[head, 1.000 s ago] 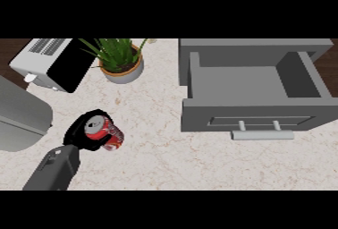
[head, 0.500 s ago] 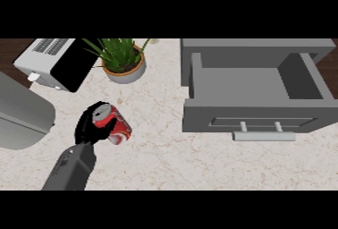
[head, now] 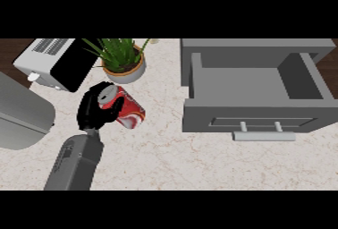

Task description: Pick up the can, place it into the drawer and close the drawer

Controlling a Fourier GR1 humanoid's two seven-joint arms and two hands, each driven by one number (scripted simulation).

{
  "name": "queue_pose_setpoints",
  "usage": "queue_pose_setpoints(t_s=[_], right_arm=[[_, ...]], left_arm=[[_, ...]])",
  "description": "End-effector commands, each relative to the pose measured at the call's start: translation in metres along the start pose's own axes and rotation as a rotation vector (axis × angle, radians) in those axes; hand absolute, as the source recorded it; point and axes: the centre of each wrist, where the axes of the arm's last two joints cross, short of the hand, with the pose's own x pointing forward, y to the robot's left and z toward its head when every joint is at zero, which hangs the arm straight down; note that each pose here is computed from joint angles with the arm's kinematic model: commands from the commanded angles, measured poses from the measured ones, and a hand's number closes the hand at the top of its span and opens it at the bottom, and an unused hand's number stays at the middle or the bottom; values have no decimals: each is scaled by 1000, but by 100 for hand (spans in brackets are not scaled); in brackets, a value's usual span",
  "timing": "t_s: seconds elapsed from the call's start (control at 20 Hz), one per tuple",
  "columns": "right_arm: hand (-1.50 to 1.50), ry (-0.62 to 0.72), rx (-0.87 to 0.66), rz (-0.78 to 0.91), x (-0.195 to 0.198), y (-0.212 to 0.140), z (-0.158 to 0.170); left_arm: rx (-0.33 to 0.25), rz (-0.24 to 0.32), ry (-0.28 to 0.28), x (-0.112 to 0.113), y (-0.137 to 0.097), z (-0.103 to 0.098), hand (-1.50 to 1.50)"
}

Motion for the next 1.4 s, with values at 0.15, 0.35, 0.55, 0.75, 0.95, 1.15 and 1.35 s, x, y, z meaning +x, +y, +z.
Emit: queue_pose_setpoints(t_s=[0.15, 0.35, 0.55, 0.75, 0.95, 1.15, 1.35], right_arm=[[-150, -5, -13, -7, -1, -2, 7], [-150, -2, 2, -1, 22, 8, 5], [-150, 0, 9, 1, -5, -5, 12], [-150, -23, -9, -12, -2, 4, 0], [-150, 8, 5, -19, -6, 3, 6], [-150, -2, -7, -24, 4, 0, -3], [-150, 3, 12, -18, -10, 6, -9]], left_arm=[[-11, -52, -44, 51, -40, 1, 150], [-34, -58, -70, 79, -71, -28, 150], [-37, -68, -56, 107, -83, -18, 150], [-35, -111, -94, 110, -116, -36, 150], [-50, -102, -77, 134, -161, -51, 150], [-58, -111, -69, 142, -178, -58, 150], [-75, -119, -78, 145, -202, -74, 150]])
